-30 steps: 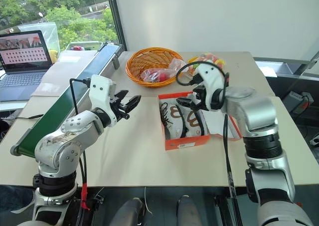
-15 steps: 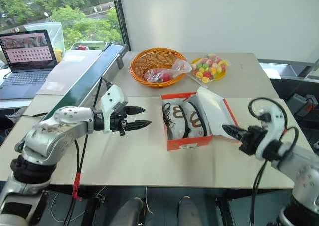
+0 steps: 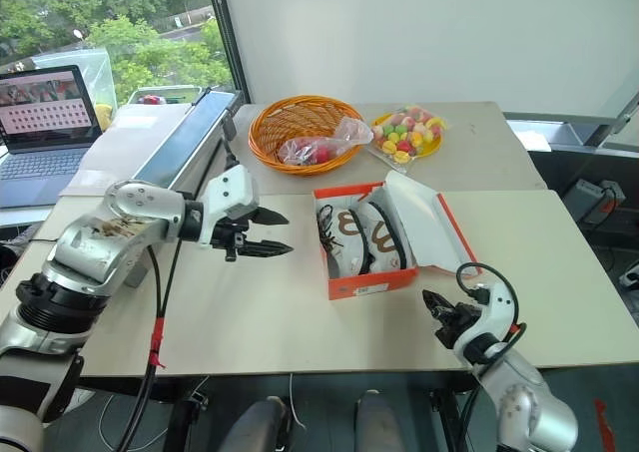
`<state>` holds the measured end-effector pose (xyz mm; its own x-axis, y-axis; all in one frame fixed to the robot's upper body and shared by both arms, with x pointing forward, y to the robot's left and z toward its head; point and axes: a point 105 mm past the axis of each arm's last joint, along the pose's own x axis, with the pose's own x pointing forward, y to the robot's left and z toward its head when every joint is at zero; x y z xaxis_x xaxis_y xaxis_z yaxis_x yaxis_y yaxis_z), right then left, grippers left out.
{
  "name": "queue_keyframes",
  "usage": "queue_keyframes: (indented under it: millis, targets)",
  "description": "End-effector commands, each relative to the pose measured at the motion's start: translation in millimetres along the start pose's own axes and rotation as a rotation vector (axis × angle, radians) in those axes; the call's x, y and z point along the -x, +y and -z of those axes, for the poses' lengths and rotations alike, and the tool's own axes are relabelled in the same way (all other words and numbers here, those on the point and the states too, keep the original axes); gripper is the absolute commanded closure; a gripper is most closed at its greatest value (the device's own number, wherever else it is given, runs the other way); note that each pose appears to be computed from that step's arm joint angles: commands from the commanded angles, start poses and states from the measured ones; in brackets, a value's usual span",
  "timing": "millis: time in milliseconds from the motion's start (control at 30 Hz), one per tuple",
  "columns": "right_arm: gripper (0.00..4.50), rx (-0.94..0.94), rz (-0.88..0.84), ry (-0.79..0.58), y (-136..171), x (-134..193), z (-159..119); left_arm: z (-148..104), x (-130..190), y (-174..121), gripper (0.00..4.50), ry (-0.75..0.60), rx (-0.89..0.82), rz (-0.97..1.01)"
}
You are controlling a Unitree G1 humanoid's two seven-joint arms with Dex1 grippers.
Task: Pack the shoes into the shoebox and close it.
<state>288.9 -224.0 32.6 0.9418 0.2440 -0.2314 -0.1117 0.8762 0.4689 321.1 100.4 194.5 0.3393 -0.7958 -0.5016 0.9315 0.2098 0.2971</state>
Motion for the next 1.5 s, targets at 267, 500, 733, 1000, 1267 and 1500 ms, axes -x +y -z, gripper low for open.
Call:
queue_keyframes:
  millis: [267,500,733,1000,1267,1500]
  targets:
    - [4.45,0.090,0.053,-0.279,-10.0,-23.7,-45.7,-9.8,16.8,5.6,1.79,0.026,-0.047,-0.008]
    - [4.45,0.255,-0.072,-0.381,24.3,-7.7,-92.2,-8.8,11.8,3.1,1.79,0.018,-0.041,-0.001]
    - [4.45,0.332,-0.345,-0.373,93.9,-0.9,-116.7,-10.5,3.6,4.7,1.79,-0.006,-0.041,-0.007]
    - [4.45,0.552,-0.523,0.027,128.4,-17.2,-52.3,-7.6,5.4,5.6,1.79,-0.007,-0.027,-0.044]
    - [4.45,0.780,-0.470,0.182,120.2,-47.0,-52.5,7.5,18.7,7.4,1.79,0.016,0.033,-0.147]
    - [4.45,0.800,-0.616,0.152,157.1,-50.7,-76.8,10.9,17.9,-0.7,1.79,-0.008,0.081,-0.200]
